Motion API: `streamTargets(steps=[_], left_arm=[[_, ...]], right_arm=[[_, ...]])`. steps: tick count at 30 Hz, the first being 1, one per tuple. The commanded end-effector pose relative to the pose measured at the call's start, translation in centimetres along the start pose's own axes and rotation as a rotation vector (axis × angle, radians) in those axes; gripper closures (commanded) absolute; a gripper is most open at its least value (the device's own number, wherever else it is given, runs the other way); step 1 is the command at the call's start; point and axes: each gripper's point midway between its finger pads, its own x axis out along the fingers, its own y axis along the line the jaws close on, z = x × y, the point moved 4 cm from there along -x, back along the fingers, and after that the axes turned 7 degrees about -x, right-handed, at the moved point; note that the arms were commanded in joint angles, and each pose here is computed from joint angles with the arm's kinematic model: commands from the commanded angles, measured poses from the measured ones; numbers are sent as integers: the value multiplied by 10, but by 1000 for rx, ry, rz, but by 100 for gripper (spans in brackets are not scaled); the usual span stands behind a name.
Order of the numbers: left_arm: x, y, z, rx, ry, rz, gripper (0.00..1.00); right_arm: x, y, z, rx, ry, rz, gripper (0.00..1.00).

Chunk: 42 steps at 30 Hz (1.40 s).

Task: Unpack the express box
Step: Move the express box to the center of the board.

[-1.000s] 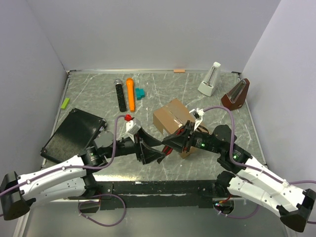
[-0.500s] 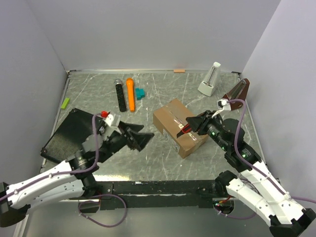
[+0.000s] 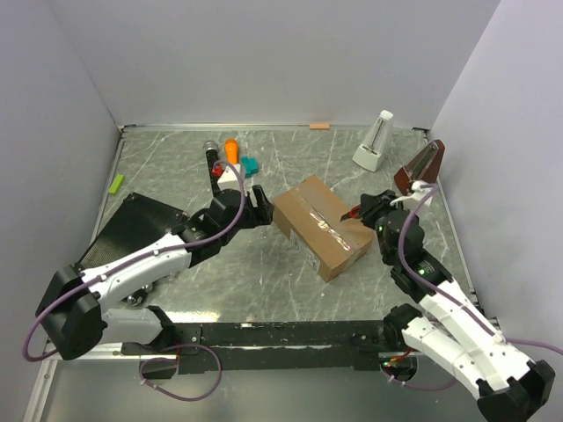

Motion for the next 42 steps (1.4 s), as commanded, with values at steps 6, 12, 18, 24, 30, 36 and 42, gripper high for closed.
streamTargets(steps=[6, 12, 18, 24, 30, 36, 42], left_arm=[[-9, 0, -2, -71, -4, -41, 19], [-13, 6, -11, -89, 25, -49, 20], [-20, 7, -11, -94, 22, -66, 20], [-25, 10, -15, -123, 24, -92, 20], [-24, 9, -30, -179, 58, -146, 20], [-27, -1, -45, -262, 99, -283, 20], [-27, -10, -56, -302, 139, -381, 21]], right_arm=[[45, -3, 87, -262, -291, -279, 100], [85, -10, 64, -586, -172, -397, 100], [118, -11, 33, -770, -5, -419, 100], [139, -26, -8, -789, 184, -414, 100], [152, -46, -44, -805, 322, -381, 100], [165, -39, -69, -808, 421, -291, 100], [167, -29, -88, -817, 424, -205, 100]])
